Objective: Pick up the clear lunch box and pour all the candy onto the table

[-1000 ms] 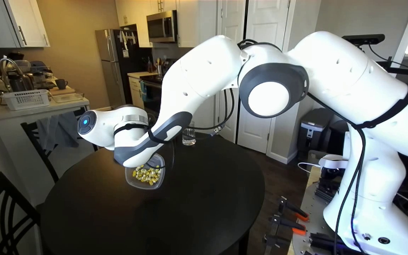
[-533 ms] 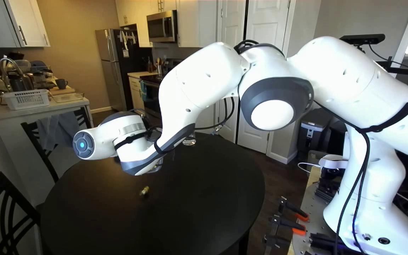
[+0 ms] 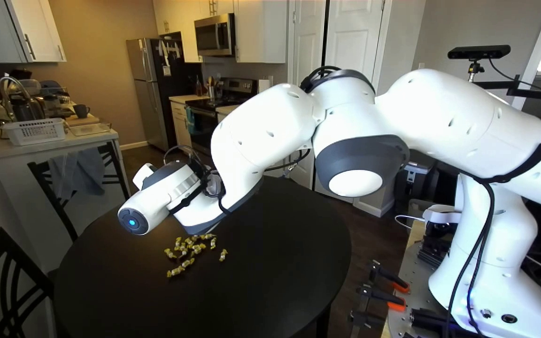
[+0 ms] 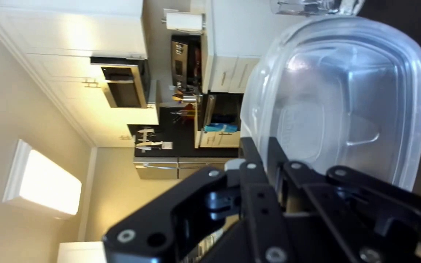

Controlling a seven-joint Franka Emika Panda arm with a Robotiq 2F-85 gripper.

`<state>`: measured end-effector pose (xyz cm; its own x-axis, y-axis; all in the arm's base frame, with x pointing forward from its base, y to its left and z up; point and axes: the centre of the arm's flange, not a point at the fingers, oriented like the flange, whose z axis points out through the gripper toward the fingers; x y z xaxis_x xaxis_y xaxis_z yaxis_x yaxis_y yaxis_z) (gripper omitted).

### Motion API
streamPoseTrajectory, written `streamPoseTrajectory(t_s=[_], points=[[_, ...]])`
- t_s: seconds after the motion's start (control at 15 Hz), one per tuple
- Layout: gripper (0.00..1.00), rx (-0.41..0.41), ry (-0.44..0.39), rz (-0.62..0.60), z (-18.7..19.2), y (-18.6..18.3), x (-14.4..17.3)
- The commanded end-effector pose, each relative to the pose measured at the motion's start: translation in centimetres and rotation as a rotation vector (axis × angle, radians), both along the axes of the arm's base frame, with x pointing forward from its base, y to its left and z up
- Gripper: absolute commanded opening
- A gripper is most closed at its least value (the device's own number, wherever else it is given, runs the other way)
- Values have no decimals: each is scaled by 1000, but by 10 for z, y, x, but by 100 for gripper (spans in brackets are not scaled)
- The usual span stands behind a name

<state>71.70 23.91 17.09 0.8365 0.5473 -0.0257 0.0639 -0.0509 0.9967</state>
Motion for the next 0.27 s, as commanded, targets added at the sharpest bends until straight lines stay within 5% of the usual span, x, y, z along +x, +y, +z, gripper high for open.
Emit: streamPoseTrajectory(t_s=[0.0, 0.2], points=[[2, -126, -108, -62, -3, -12, 2], [2, -146, -124, -133, -6, -14, -1]])
